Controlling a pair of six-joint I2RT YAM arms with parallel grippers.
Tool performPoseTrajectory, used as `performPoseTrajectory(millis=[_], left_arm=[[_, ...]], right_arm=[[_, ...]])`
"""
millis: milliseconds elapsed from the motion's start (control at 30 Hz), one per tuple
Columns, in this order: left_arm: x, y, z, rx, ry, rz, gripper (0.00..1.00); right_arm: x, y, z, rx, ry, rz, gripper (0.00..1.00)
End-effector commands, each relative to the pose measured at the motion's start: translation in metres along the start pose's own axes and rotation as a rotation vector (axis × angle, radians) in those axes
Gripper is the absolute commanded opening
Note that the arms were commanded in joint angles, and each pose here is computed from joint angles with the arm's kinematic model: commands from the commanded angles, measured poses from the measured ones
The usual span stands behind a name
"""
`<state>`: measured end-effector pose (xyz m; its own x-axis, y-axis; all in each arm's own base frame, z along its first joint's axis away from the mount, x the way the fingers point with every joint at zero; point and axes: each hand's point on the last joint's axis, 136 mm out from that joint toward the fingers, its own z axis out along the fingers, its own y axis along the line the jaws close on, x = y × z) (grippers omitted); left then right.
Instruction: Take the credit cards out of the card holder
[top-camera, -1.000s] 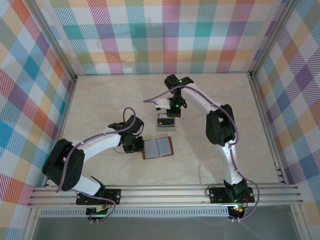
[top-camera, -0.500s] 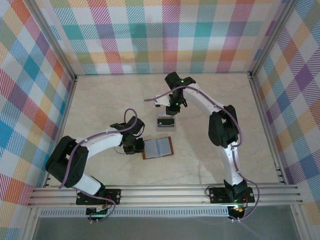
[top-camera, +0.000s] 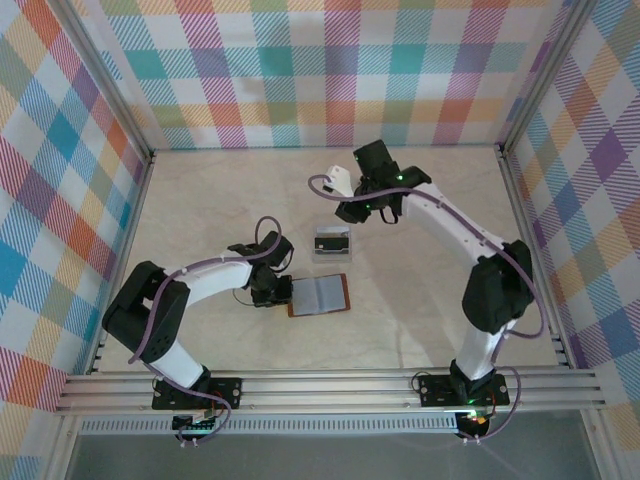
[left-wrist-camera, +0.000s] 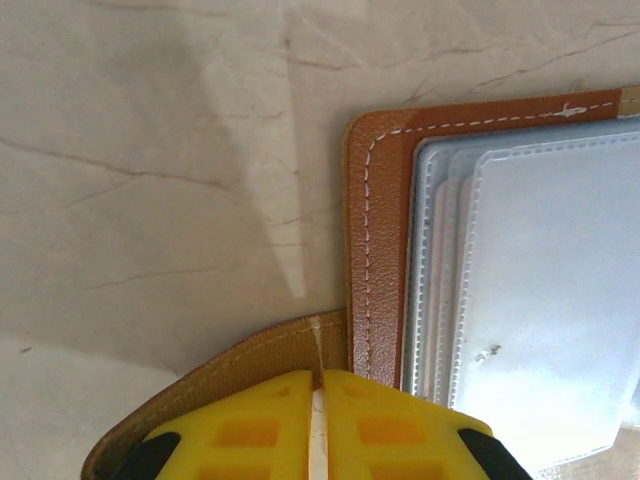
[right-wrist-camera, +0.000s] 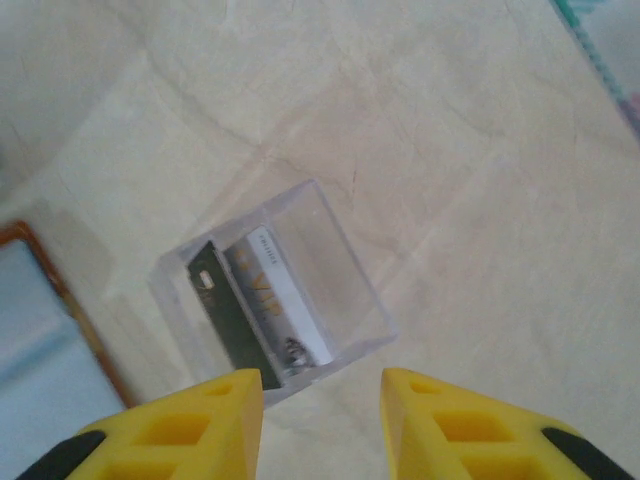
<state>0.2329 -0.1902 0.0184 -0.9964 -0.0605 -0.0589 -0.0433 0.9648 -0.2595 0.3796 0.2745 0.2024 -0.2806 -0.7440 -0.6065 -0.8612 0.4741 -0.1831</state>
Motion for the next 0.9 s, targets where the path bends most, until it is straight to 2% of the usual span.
performPoseTrajectory(millis=[0,167,333,433,600,867], left_arm=[[-0.010,-0.006,-0.003,0.010,-0.018,0.027,0.11],[-0.016,-0.009,-0.015,0.021,-0.053,0.023,0.11],[-0.023,-0.017,-0.030,0.061,-0.082,0.029,0.10],[-0.026,-0.014,-0.026,0.052,-0.069,0.029,0.08],[-0.021,-0.009,-0.010,0.046,-0.022,0.027,0.06],[-0.009,0.010,0.006,0.000,0.004,0.022,0.06]], right_arm=[[-0.008,0.015,-0.008,0.027,-0.070,0.274,0.38],[0.006,0.046,-0.012,-0.002,-0.072,0.580,0.36],[0.024,0.083,0.000,-0.115,-0.014,0.865,0.31],[0.035,0.104,0.011,-0.169,0.027,0.986,0.29],[0.052,0.123,0.024,-0.211,0.117,1.121,0.28],[0.046,0.158,0.047,-0.351,0.182,1.151,0.27]])
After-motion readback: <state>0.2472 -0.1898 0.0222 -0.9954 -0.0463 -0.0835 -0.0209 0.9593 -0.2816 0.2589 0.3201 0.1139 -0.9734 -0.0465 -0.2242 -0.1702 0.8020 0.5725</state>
